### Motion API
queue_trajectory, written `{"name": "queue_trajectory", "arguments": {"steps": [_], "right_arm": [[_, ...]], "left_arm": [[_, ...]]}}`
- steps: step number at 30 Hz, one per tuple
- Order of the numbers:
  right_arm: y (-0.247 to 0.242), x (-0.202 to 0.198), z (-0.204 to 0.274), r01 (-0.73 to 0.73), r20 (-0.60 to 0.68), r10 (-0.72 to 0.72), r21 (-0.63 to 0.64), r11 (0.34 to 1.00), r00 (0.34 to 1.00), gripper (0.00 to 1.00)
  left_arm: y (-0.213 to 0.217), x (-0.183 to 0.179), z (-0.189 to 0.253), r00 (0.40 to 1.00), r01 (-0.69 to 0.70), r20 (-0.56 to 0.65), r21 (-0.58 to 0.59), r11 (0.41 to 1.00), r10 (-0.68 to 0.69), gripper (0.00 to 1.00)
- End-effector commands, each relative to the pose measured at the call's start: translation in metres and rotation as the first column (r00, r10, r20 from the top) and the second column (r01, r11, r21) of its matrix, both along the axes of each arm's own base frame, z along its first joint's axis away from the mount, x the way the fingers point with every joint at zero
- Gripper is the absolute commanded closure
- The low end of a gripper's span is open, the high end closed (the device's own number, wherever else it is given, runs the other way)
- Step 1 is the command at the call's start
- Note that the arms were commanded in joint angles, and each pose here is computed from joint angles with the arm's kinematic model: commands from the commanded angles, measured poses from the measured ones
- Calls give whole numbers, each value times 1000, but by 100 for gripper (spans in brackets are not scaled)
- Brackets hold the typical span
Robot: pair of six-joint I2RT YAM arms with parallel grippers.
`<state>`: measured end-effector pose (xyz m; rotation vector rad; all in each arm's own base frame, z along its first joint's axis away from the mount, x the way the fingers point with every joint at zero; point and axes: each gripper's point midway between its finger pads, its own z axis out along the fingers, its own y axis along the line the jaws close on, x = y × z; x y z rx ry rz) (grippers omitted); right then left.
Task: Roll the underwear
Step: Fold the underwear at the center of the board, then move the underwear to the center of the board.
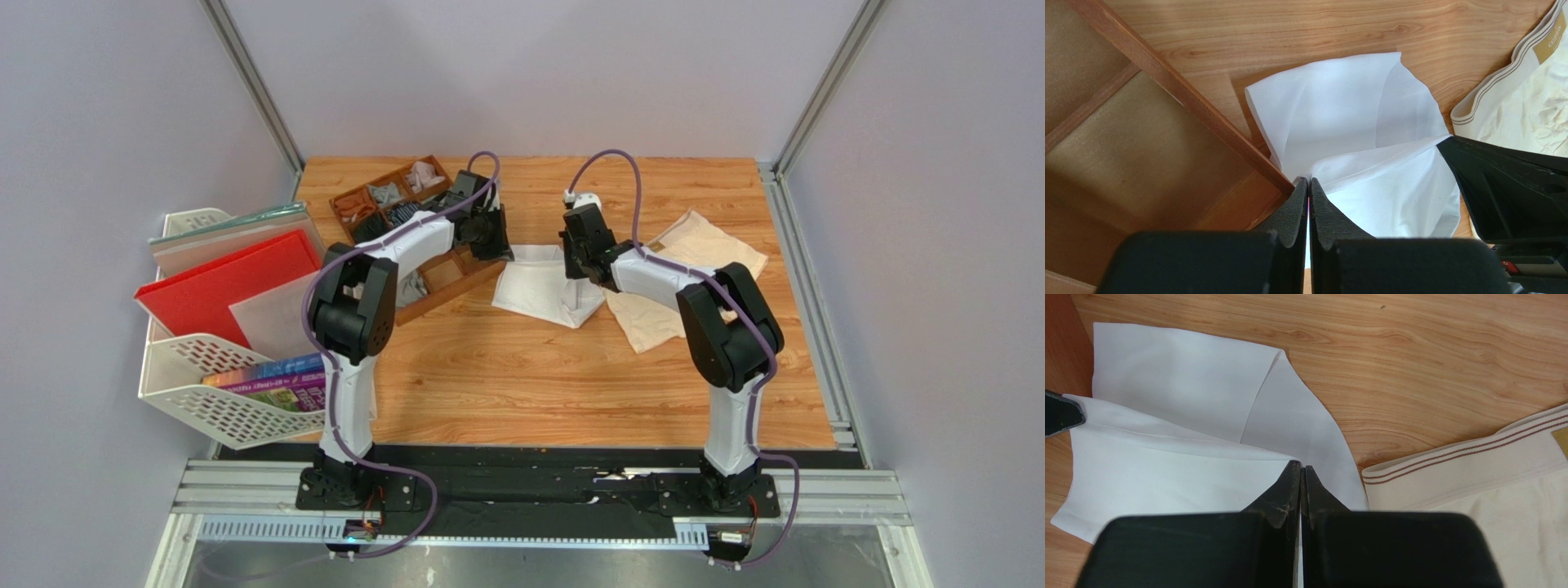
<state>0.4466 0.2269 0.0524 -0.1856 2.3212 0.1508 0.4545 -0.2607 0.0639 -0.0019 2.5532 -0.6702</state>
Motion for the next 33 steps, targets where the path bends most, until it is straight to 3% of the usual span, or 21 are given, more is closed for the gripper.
{"name": "queue_trajectory", "arguments": {"steps": [1, 7, 9, 10, 13, 15, 16, 17, 22, 33], "right_arm": [[2, 18, 11, -5, 35, 5, 9, 1000, 999, 100], [5, 29, 9, -13, 42, 13, 6, 1000, 999, 100], [7, 34, 8, -20, 37, 19, 14, 1000, 999, 100], [7, 34, 7, -24, 31, 23, 16, 1000, 999, 100], [12, 38, 13, -44, 30, 43, 34, 998, 999, 100], [12, 39, 15, -50, 18, 49, 32, 998, 999, 90], [15, 44, 21, -57, 30, 56, 34, 998, 998, 75], [15, 46, 24, -59, 29, 58, 35, 998, 998, 68], [15, 41, 42, -65, 42, 63, 51, 997, 997, 52], [33, -11, 56, -105, 16, 105, 248, 963, 994, 58]], "left_arm": [[-2, 15, 11, 999, 5, 35, -17, 1000, -4, 100], [-3, 25, 13, 998, 9, 59, -23, 1000, -8, 97], [-5, 27, 18, 997, 18, 78, -28, 999, -16, 79], [-6, 26, 21, 996, 28, 86, -33, 999, -25, 55], [-7, 27, 39, 990, 45, 133, -46, 998, -38, 34], [-6, 25, 54, 985, 53, 167, -51, 997, -44, 12], [-5, 22, 54, 984, 57, 169, -46, 997, -48, 12], [-3, 20, 66, 980, 59, 191, -51, 997, -48, 12], [-2, -2, 78, 975, 93, 211, -77, 993, -75, 13], [-4, -41, 65, 963, 179, 215, -66, 982, -161, 15]]}}
